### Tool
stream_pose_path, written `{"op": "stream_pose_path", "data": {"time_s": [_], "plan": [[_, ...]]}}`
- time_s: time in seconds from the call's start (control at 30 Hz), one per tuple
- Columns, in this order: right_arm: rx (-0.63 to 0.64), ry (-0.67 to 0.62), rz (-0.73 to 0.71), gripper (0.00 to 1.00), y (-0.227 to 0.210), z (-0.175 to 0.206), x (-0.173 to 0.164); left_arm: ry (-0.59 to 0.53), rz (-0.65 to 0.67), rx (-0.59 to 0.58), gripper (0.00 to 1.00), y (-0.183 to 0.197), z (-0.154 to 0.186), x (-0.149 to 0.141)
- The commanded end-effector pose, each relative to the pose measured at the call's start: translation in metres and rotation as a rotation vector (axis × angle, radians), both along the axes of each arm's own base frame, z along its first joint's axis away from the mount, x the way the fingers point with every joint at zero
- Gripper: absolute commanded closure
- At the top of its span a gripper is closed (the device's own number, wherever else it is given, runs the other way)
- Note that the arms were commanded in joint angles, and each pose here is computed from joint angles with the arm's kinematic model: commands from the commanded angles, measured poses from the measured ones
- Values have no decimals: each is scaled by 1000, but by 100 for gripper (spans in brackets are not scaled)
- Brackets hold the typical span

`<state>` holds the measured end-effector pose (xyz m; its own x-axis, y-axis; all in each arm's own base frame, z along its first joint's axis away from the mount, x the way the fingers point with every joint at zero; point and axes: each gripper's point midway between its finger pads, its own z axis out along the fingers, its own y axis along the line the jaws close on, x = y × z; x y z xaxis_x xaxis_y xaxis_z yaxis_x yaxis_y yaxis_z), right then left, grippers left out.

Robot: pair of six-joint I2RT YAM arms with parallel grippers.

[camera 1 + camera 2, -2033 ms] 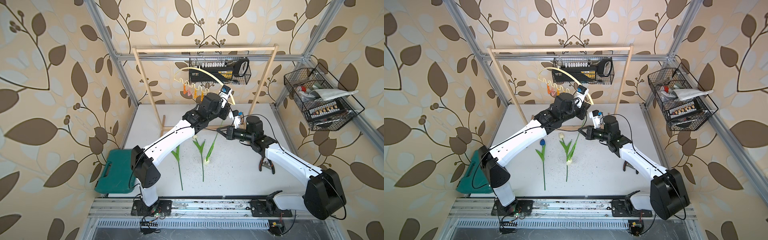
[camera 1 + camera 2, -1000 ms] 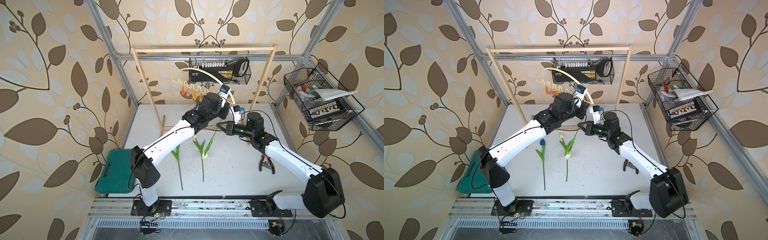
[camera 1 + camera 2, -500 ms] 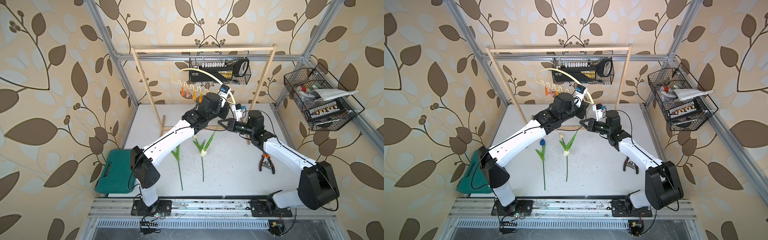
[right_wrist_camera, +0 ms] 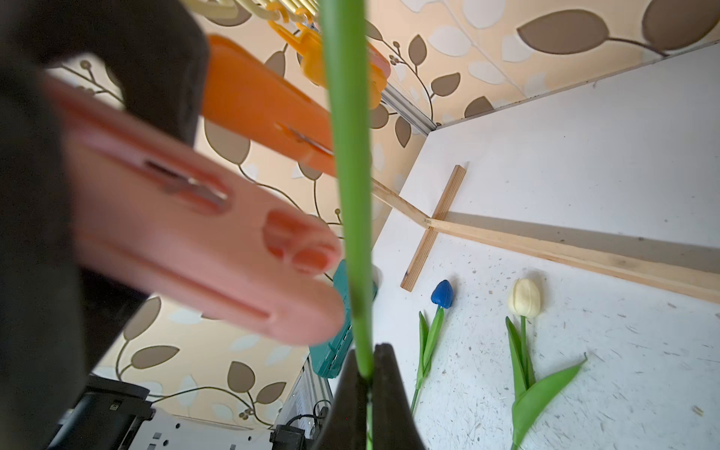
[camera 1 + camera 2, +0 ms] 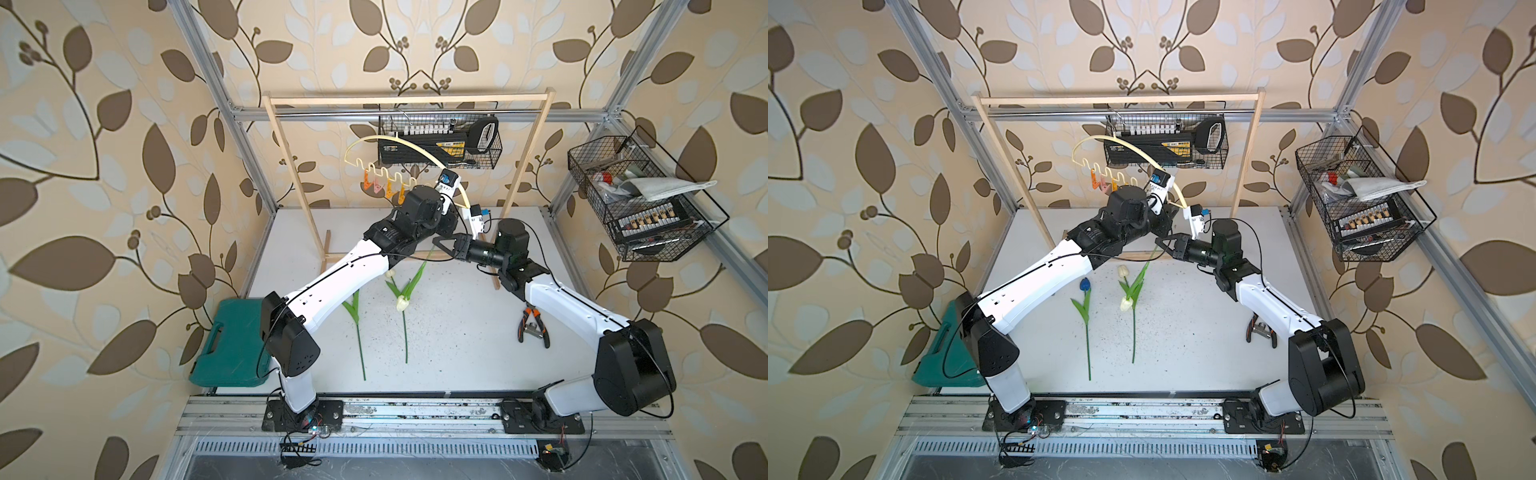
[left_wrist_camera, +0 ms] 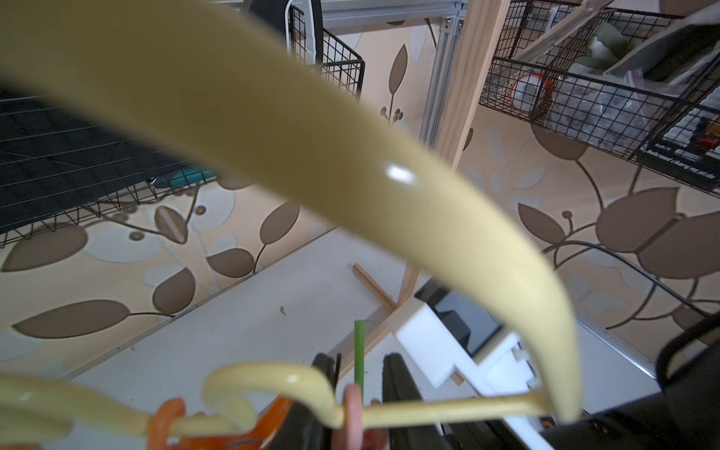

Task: Dry the flowers on a clothes hanger
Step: Clamp the flower onto the hanger.

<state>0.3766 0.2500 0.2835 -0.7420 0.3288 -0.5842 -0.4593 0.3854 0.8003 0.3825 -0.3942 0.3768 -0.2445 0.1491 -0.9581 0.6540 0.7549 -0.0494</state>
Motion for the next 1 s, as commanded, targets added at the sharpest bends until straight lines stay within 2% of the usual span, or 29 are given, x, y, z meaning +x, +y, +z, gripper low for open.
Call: {"op": "stream_pose_path", "data": {"time_s": [0.0,0.97], "plan": [[-3,-32,37,100,8,9,-1,-52,4,-70,76,10,35,-8],[3,-105,58,100,9,27,-23,-47,11,-69,76,9,29,-4]]}}
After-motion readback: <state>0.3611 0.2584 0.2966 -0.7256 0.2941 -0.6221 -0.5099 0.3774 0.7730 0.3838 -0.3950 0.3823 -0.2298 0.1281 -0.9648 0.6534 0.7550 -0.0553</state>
